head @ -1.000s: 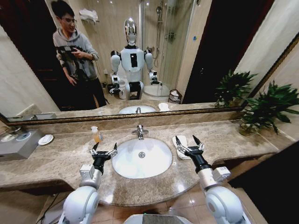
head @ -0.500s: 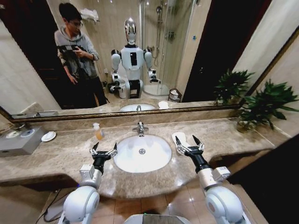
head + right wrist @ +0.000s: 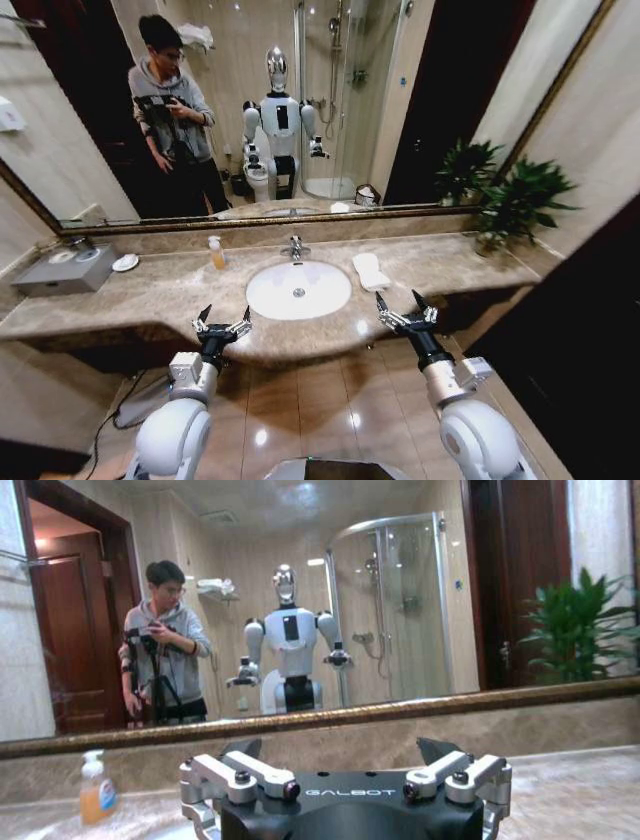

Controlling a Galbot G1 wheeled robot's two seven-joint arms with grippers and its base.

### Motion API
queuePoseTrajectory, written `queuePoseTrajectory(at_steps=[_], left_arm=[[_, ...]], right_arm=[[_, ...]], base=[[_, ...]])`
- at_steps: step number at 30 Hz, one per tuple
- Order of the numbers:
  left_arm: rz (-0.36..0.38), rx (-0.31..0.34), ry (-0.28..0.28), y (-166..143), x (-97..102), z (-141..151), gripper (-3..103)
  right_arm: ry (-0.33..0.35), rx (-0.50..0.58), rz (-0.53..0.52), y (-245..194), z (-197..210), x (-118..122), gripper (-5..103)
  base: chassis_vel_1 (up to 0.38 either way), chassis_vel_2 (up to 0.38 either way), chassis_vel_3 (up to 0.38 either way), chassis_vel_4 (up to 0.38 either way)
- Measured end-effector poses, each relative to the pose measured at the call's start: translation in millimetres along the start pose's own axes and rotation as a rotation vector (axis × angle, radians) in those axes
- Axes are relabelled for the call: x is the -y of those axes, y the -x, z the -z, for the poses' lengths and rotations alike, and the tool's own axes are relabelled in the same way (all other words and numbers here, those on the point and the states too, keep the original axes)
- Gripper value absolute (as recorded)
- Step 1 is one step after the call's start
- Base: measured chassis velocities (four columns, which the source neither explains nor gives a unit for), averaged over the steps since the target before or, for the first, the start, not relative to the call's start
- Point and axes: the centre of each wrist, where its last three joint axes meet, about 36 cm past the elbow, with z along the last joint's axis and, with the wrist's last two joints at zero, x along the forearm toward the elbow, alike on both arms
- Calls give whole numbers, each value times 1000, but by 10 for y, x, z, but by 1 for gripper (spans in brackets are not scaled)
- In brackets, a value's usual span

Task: Pick up the towel from the sink counter and wipe the mirror surface.

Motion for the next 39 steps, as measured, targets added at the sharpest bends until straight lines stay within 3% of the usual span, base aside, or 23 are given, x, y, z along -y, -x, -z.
queuePoseTrajectory(at_steps=[10, 24, 39], left_arm=[[0, 0, 0, 0, 1, 0, 100], [0, 0, 0, 1, 0, 1, 100], [0, 0, 0, 0, 0, 0, 100]], right_arm=[[0, 0, -1, 0, 0, 1, 100], [0, 0, 0, 1, 0, 0, 100], [0, 0, 0, 0, 1, 0, 100]], base=[[-7, -410, 3, 399], [20, 29, -7, -12], [156, -178, -191, 188]])
